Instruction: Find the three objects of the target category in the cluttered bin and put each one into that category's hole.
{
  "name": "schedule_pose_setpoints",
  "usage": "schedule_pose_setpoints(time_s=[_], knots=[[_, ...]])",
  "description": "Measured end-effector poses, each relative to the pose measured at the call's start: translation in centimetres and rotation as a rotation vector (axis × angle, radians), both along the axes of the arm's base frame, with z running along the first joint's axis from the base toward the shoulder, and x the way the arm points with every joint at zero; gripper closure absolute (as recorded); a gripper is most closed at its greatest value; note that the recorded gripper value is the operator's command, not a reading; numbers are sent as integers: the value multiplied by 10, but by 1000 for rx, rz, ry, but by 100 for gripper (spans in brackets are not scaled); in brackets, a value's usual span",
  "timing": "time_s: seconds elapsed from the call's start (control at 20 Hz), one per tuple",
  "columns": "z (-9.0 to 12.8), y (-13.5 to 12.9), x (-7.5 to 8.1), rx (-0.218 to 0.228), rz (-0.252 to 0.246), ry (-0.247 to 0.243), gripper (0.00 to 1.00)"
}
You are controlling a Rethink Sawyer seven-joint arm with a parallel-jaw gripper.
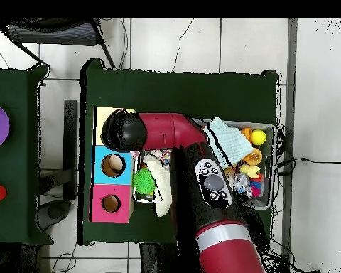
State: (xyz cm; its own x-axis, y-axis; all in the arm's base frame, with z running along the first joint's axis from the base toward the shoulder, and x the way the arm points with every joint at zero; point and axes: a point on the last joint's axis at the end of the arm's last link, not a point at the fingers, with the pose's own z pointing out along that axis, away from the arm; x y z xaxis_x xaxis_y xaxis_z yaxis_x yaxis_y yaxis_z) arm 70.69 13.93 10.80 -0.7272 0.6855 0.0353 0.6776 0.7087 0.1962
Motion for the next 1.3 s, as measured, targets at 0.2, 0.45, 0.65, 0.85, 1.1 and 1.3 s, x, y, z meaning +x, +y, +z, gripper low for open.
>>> schedule_pose_setpoints(time_s=[0.2,0.45,0.65,0.85,1.1,1.3], knots=[[17,-2,0,-7,5,16,0],[50,-5,4,-11,-1,21,0],[65,-9,9,-8,-13,2,0],[78,-11,13,-15,-16,-21,0],[89,-13,16,-29,-10,-46,100],[90,-14,17,-32,-9,-50,100]])
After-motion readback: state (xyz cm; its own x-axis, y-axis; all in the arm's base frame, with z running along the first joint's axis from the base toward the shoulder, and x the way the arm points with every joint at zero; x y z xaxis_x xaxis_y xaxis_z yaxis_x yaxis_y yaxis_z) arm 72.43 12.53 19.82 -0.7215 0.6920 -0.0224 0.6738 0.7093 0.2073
